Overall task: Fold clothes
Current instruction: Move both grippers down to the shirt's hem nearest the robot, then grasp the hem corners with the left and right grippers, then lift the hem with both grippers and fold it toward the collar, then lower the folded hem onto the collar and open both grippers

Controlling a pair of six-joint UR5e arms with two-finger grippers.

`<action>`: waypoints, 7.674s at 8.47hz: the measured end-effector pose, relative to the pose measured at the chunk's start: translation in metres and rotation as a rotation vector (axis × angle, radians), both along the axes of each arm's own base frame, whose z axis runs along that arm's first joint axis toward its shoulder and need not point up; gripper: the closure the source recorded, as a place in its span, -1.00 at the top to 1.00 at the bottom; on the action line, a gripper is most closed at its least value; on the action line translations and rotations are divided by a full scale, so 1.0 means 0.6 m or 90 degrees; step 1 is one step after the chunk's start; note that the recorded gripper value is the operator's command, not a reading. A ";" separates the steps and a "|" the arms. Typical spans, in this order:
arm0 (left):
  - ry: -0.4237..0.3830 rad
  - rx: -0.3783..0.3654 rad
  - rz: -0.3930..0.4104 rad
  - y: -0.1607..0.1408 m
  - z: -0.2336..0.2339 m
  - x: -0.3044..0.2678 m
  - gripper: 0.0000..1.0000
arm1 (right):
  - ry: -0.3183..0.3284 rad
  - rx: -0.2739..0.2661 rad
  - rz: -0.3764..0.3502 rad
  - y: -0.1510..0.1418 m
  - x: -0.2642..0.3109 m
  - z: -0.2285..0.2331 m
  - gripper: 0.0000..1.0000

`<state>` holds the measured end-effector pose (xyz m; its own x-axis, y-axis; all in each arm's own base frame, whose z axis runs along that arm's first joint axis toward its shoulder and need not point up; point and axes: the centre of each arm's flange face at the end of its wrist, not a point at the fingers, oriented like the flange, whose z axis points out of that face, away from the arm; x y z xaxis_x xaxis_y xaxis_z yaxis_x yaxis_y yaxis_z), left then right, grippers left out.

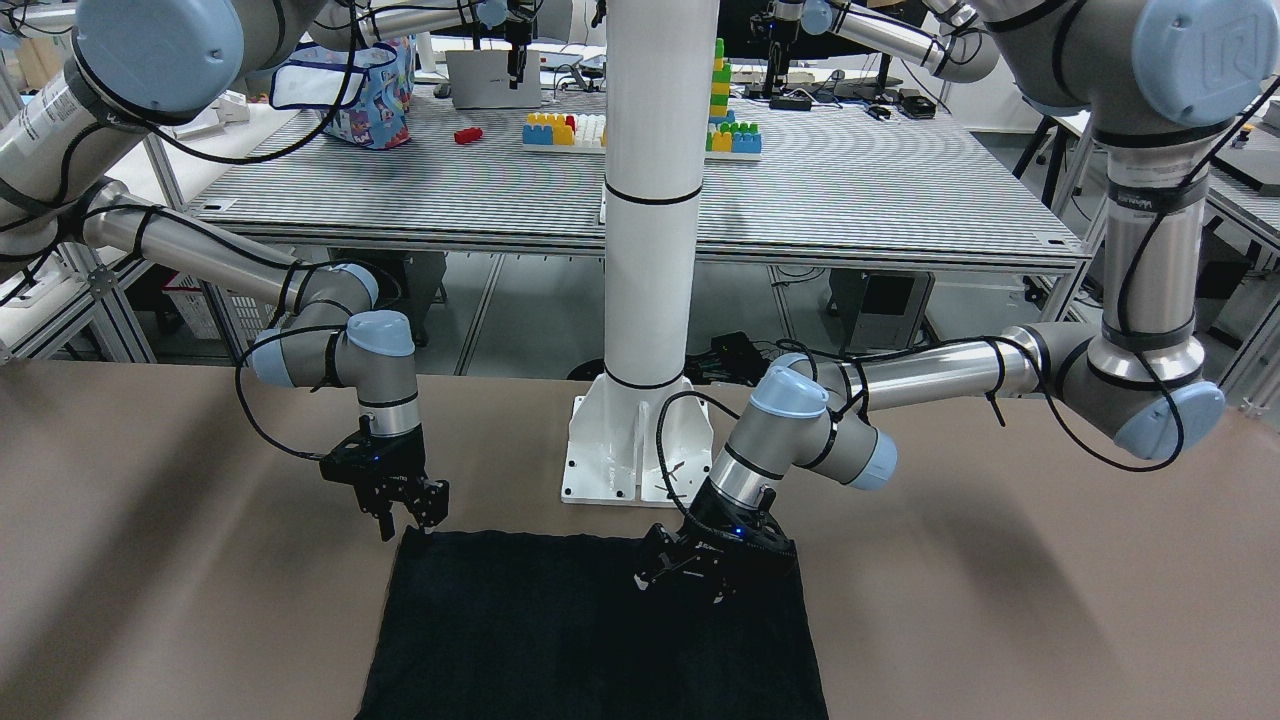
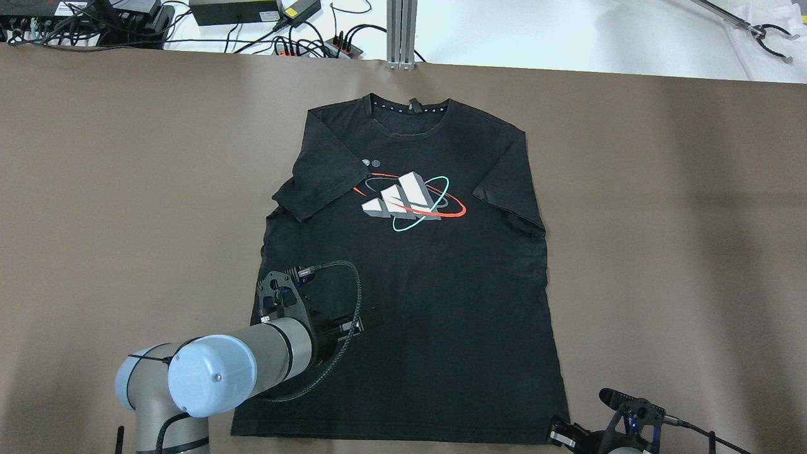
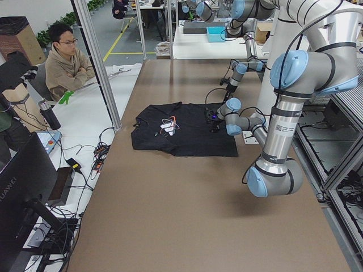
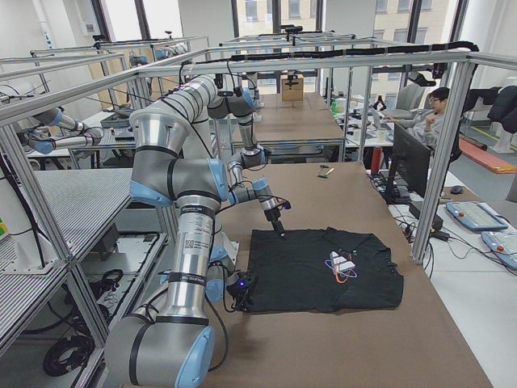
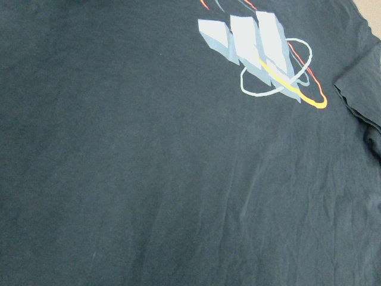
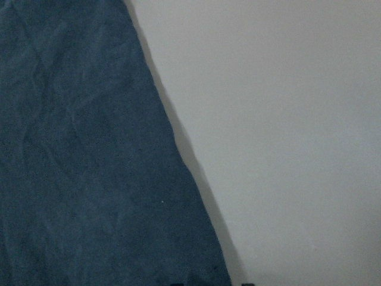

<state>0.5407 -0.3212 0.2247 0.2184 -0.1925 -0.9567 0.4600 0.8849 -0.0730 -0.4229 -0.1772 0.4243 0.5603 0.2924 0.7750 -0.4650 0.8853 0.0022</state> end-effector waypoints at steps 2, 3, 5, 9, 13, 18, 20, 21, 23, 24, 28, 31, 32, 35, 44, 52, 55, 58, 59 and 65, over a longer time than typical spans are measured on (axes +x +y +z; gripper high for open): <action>0.000 -0.001 0.001 0.001 0.000 0.001 0.98 | 0.008 0.000 -0.003 0.004 -0.003 0.002 -0.80; 0.000 -0.002 0.001 0.002 0.003 -0.002 0.97 | 0.009 -0.001 -0.006 0.007 -0.004 0.002 -1.00; -0.004 -0.019 0.003 0.018 0.024 -0.002 0.95 | 0.011 -0.001 -0.015 0.017 -0.007 0.002 -1.00; -0.065 -0.070 0.052 0.188 0.177 -0.105 0.08 | -0.009 -0.001 -0.019 0.021 0.002 -0.026 -1.00; -0.105 -0.081 0.062 0.296 0.245 -0.114 -0.17 | -0.019 0.000 -0.017 0.020 0.008 -0.040 -1.00; -0.114 -0.082 0.059 0.297 0.257 -0.115 -0.12 | -0.018 0.002 -0.014 0.018 0.009 -0.039 -1.00; -0.115 -0.083 0.055 0.288 0.258 -0.117 -0.12 | -0.018 0.002 -0.014 0.017 0.010 -0.039 -1.00; -0.118 -0.082 0.052 0.282 0.261 -0.117 -0.14 | -0.017 0.002 -0.013 0.017 0.010 -0.038 -1.00; -0.124 -0.082 0.048 0.277 0.268 -0.114 -0.62 | -0.017 0.002 -0.013 0.017 0.009 -0.038 -1.00; -0.125 -0.082 0.048 0.276 0.269 -0.113 -1.00 | -0.016 0.002 -0.013 0.017 0.009 -0.037 -1.00; -0.118 -0.088 0.048 0.264 0.262 -0.120 -1.00 | -0.015 0.003 -0.013 0.018 0.009 -0.037 -1.00; -0.081 -0.104 0.056 0.235 0.216 -0.174 -1.00 | -0.028 0.001 -0.018 0.022 0.017 -0.062 -1.00; -0.063 -0.106 0.061 0.234 0.192 -0.211 -1.00 | -0.047 -0.003 -0.024 0.025 0.028 -0.088 -1.00; -0.020 -0.107 0.058 0.205 0.137 -0.267 -1.00 | -0.108 -0.032 -0.055 0.010 0.065 -0.167 -1.00; -0.199 -0.114 -0.030 -0.316 -0.045 -0.286 -1.00 | 0.078 0.044 -0.028 -0.575 0.201 -0.238 -1.00; -0.173 -0.129 -0.070 -0.505 0.014 -0.319 -1.00 | 0.155 0.068 -0.005 -0.863 0.215 -0.198 -1.00; -0.162 -0.119 -0.084 -0.617 0.063 -0.266 -1.00 | 0.153 0.103 -0.021 -0.876 0.124 -0.153 -1.00; -0.155 -0.107 -0.091 -0.666 0.113 -0.237 -0.91 | 0.162 0.106 -0.023 -0.881 0.098 -0.136 -0.81; -0.153 -0.104 -0.094 -0.676 0.127 -0.235 -0.11 | 0.163 0.111 -0.019 -0.884 0.097 -0.133 -0.44; -0.160 -0.103 -0.118 -0.695 0.148 -0.236 0.61 | -0.027 0.068 0.135 -0.880 0.096 -0.207 0.28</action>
<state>0.3992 -0.7380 0.3138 0.3906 -0.3958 -0.8312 0.6329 0.7711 -0.0697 -0.3652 -0.7050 0.3000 0.4621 0.3150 0.8290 -0.6417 0.7640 0.0674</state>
